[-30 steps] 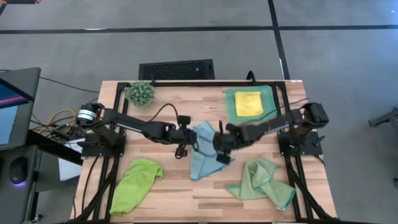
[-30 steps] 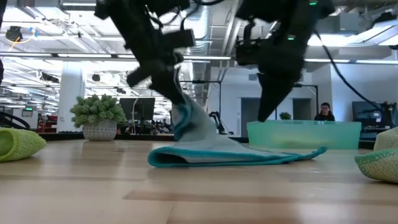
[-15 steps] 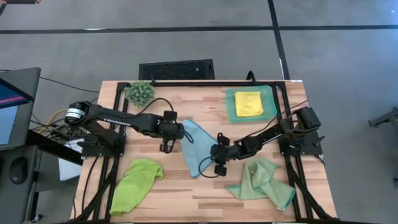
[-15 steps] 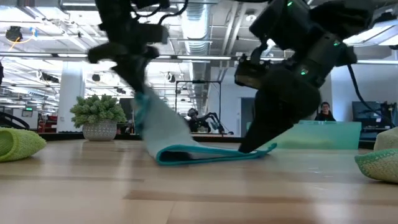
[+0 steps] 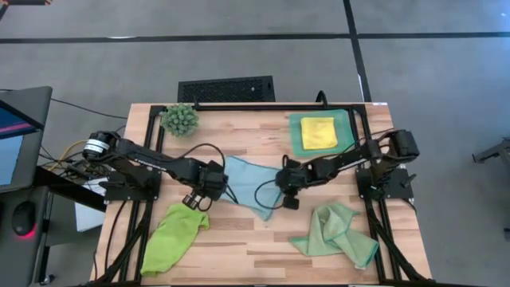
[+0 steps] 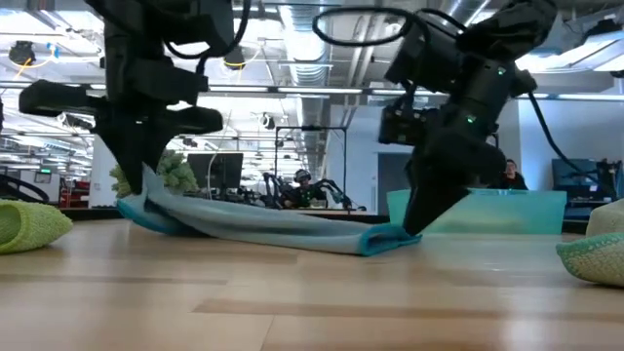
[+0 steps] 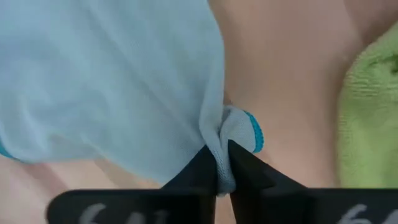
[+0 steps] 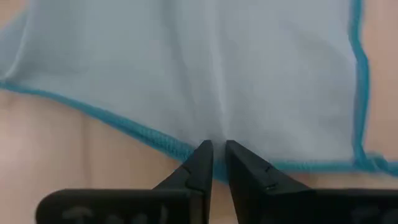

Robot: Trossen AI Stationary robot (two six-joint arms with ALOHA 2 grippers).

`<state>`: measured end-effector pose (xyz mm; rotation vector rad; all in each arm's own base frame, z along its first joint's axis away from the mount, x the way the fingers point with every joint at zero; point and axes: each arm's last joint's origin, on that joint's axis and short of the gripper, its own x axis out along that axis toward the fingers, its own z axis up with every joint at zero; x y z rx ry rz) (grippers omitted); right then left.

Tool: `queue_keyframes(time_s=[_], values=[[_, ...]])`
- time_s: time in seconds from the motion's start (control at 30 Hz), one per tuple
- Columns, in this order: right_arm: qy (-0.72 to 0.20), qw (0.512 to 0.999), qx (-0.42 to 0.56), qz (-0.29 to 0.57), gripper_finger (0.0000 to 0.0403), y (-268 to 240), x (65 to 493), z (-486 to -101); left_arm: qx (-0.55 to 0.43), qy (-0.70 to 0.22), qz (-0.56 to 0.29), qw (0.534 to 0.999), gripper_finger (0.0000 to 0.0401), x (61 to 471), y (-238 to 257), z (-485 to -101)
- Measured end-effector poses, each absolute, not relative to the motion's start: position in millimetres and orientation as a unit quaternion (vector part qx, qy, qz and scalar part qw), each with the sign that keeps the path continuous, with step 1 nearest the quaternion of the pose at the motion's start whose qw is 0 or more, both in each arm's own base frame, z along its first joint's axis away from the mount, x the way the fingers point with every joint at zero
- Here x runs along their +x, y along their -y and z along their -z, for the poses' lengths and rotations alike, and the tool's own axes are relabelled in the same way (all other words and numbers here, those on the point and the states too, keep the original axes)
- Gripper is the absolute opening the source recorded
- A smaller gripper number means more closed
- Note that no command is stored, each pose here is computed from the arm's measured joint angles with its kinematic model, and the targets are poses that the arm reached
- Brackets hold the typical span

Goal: Fold microfiber towels
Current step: Fold the blue microfiber cloth

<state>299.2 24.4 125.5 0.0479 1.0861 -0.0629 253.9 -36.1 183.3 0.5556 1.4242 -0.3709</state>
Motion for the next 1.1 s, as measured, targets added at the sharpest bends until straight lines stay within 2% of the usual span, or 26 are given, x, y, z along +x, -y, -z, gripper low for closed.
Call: queue_keyframes(time_s=[0.17,0.33,0.47,0.63,0.7,0.8,0.93,1.1], values=[[-0.528,0.848,0.028,0.04,0.007,-14.3,286.1,-147.4,0.315,-0.637,0.116,0.694,0.0078,256.7,40.4,-191.1],[-0.519,0.854,0.021,0.028,0.007,-17.0,272.2,-164.6,0.286,-0.678,0.057,0.675,0.0134,251.3,39.2,-205.5],[-0.479,0.877,0.024,0.02,0.007,-17.2,260.9,-160.2,0.242,-0.704,0.021,0.667,0.0155,246.1,38.4,-211.2],[-0.427,0.904,0.028,0.014,0.007,-18.5,257.4,-152.1,0.214,-0.717,-0.003,0.663,0.0162,242.9,38.1,-211.4],[-0.425,0.905,0.027,0.011,0.007,-20.2,258.0,-149.6,0.197,-0.701,0.003,0.685,0.0162,247.6,40.0,-210.8],[-0.433,0.901,0.033,0.011,0.007,-22.5,259.3,-144.2,0.164,-0.642,0.034,0.748,0.0162,263.9,45.5,-210.6],[-0.438,0.896,0.061,0.024,0.007,-24.6,263.4,-134.9,0.143,-0.508,0.073,0.846,0.0163,292.5,53.4,-214.2],[-0.46,0.876,0.13,0.068,0.007,-24.0,264.0,-122.3,0.129,-0.373,0.06,0.917,0.0163,311.6,52.7,-215.4]])
